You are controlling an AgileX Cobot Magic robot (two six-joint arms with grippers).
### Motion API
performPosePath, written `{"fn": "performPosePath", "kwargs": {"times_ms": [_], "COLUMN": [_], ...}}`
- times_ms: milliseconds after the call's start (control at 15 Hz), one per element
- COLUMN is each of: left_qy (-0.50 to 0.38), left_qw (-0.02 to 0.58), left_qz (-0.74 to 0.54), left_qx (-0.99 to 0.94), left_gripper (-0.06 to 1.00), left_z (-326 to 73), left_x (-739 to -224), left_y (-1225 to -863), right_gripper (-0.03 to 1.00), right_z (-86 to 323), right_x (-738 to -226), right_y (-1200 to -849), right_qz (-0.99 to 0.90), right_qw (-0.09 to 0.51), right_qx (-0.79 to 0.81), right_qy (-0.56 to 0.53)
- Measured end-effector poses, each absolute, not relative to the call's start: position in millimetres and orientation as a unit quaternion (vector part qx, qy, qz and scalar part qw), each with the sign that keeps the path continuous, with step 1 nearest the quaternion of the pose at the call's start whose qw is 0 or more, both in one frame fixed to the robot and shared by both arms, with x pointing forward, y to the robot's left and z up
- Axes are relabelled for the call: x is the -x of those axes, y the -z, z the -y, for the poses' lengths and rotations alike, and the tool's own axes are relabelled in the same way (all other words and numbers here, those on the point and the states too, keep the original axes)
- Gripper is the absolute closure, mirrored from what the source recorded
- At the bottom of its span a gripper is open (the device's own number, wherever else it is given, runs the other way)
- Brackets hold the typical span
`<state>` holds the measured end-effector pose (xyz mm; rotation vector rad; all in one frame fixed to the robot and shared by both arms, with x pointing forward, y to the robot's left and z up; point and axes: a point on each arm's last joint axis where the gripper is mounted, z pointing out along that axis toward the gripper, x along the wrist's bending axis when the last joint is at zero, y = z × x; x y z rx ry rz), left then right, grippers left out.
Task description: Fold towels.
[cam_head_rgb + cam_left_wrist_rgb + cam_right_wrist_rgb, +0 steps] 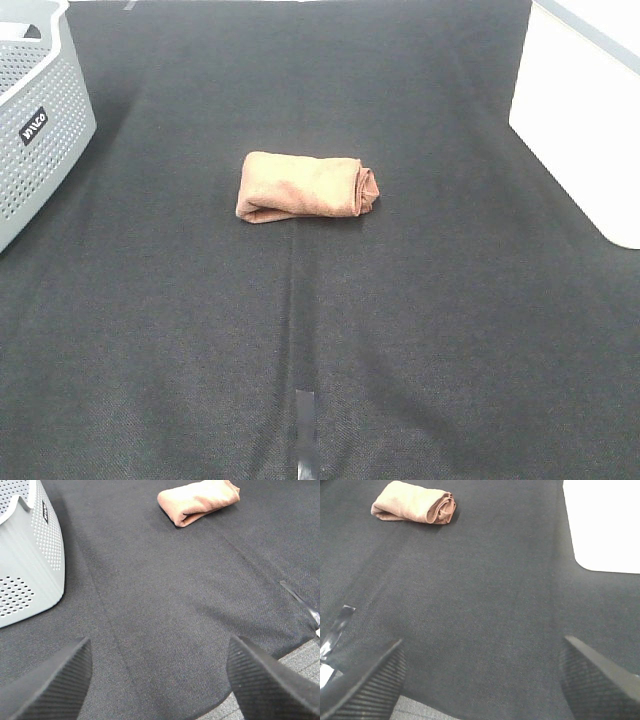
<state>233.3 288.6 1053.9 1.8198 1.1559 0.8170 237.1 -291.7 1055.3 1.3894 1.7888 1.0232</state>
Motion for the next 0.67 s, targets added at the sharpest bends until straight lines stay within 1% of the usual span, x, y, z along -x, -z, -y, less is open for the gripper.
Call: {"fn": "performPosePath", "kwargs": {"times_ms": [667], "left_qy": [-0.325], "left_qw": [0.406], "left_qz": [-0.457], "left_qx": [-0.722], "left_gripper": [0.23], "left_z": [-288.5], "left_x": [-233.6], "left_y": [-1053.6], "right_gripper": [0.19], "right_z": [291.7], "right_x": [-237.4], "right_y": [-1054.4], "right_qz": [-0.682], "right_qw": [0.321], "right_qx": [-0.530], "right_qy": [-0.389]}}
